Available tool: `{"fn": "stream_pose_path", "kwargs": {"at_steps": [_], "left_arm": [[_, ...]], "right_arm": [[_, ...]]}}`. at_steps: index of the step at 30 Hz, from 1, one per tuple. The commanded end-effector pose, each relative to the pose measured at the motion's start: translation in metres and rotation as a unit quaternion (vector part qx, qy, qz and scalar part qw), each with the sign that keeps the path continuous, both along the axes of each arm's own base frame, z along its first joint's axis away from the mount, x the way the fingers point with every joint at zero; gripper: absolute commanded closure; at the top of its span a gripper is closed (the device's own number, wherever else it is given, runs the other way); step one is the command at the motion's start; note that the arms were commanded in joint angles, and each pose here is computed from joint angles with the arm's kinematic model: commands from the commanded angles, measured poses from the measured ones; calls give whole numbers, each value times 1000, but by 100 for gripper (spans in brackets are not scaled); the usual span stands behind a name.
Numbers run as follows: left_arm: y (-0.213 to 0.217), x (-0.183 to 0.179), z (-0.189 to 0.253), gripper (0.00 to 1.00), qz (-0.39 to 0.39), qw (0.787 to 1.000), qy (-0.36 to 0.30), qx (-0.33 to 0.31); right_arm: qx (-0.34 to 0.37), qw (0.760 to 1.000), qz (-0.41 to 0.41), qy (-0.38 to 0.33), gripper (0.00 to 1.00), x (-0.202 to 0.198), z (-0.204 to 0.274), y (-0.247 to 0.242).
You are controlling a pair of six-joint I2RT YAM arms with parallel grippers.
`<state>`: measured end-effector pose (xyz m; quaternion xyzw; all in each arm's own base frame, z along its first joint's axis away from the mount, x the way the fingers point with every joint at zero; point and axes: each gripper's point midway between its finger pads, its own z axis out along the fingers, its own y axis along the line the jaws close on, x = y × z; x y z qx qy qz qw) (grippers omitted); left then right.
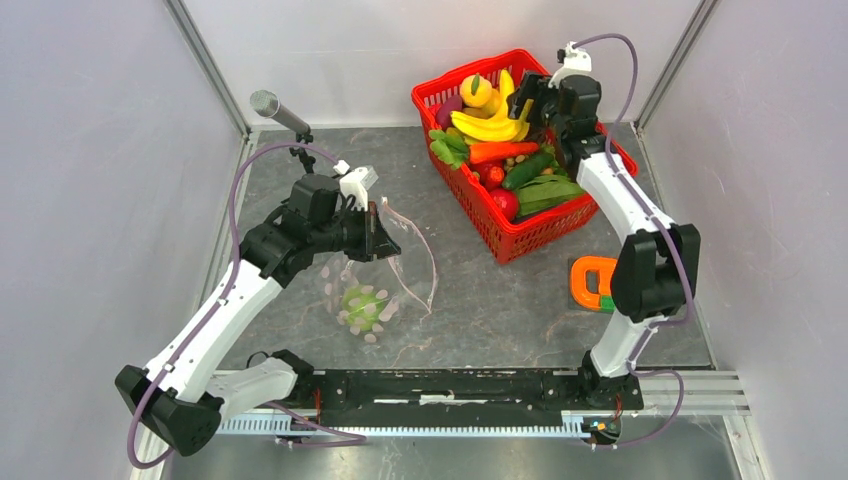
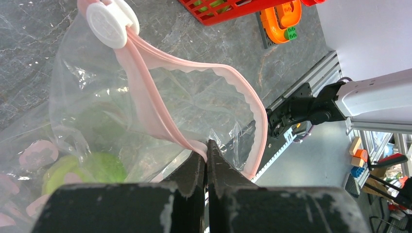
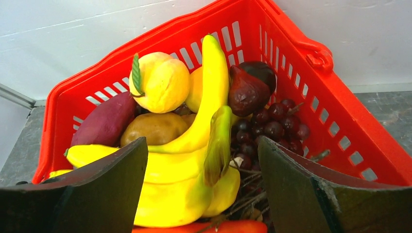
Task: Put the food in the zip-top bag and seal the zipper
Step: Pick up the fake fruit from the bin.
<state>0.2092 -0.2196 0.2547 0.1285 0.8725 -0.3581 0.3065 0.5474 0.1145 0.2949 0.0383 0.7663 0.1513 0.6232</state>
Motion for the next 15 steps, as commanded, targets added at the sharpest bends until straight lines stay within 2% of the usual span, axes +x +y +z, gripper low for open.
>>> {"fn": "stream_pose_path", "kwargs": {"at_steps": [1, 4, 6, 9, 11, 13, 15], "left_arm": [[2, 2, 10, 98, -2, 999, -36, -2], [2, 2, 8, 98, -2, 999, -33, 0], [2, 1, 8, 98, -2, 999, -32, -1], [4, 0, 8, 98, 1, 999, -34, 1], [5, -1, 7, 98, 3, 999, -34, 1], [5, -1, 8, 98, 3, 999, -34, 1], [6, -1, 6, 98, 4, 999, -34, 2]], "right_arm": [[1, 999, 8, -34, 14, 19, 22, 6], [-11, 1000, 3, -2, 19, 34, 5, 5], [-13, 1000, -7, 7, 30, 38, -2, 3], [-7, 1000, 27, 13, 41, 33, -6, 16], [-6, 999, 27, 17, 45, 27, -9, 16], [-10, 1000, 22, 15, 44, 19, -7, 12], [-17, 1000, 16, -2, 51, 13, -1, 9]]}}
